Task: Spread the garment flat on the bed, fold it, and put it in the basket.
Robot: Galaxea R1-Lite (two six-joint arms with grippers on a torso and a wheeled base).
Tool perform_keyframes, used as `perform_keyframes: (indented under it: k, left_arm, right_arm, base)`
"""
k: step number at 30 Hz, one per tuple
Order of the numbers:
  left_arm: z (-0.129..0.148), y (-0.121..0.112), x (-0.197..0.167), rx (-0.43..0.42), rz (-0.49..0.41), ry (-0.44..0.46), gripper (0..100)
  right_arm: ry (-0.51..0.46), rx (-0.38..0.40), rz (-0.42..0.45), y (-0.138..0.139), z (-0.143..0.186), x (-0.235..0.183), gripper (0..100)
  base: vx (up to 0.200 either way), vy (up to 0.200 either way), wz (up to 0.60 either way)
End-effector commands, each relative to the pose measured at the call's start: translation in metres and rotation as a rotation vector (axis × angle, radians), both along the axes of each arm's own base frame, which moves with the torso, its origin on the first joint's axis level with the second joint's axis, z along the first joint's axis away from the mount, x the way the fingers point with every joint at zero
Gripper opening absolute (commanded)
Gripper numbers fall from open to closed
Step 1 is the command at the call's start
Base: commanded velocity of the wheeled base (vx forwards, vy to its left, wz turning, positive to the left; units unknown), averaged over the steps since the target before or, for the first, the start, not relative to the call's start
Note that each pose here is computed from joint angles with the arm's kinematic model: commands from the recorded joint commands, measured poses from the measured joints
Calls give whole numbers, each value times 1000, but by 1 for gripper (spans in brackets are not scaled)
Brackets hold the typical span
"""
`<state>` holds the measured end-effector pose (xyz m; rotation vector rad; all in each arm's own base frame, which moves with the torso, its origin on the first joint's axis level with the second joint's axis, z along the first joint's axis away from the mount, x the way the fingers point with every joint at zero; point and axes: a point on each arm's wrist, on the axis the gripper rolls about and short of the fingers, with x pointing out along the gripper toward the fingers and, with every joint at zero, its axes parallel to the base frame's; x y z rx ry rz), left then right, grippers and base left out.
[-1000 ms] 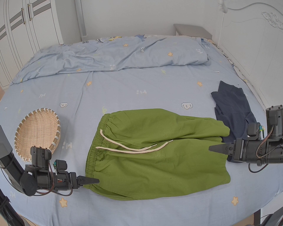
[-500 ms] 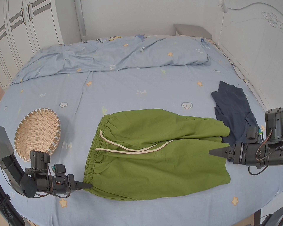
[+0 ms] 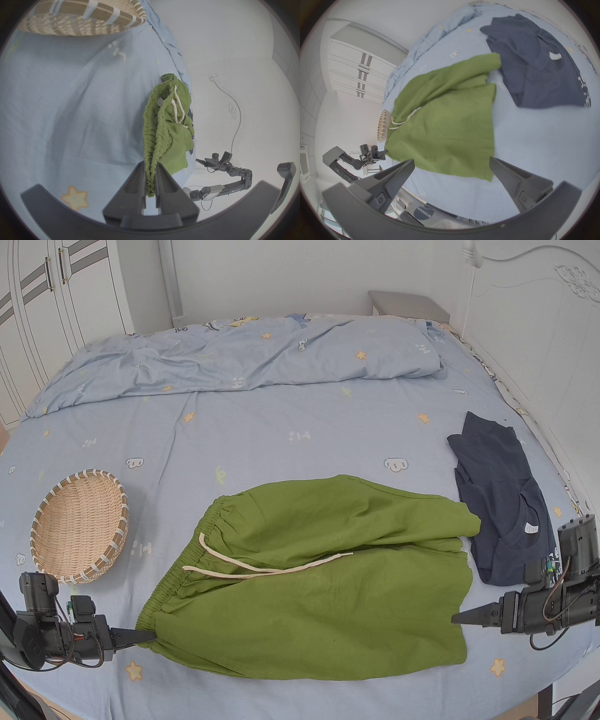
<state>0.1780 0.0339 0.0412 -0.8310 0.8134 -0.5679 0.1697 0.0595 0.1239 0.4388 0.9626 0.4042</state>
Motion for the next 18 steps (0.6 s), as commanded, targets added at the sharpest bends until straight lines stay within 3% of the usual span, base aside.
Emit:
perform_keyframes:
  k: [1, 9, 18]
  left_arm:
    - [-2, 7, -13, 18, 36, -11, 0]
    - [-2, 6, -13, 22, 31, -20, 0]
    - [0, 7, -8, 26, 24, -38, 0]
  right_arm:
    - [83, -1, -3, -8, -19, -13, 100]
    - [203, 38, 48, -7, -43, -13, 100]
    - [185, 26, 73, -4, -79, 0, 100]
  base:
    - [0, 0, 0]
    - [0, 0, 0]
    - [0, 0, 0]
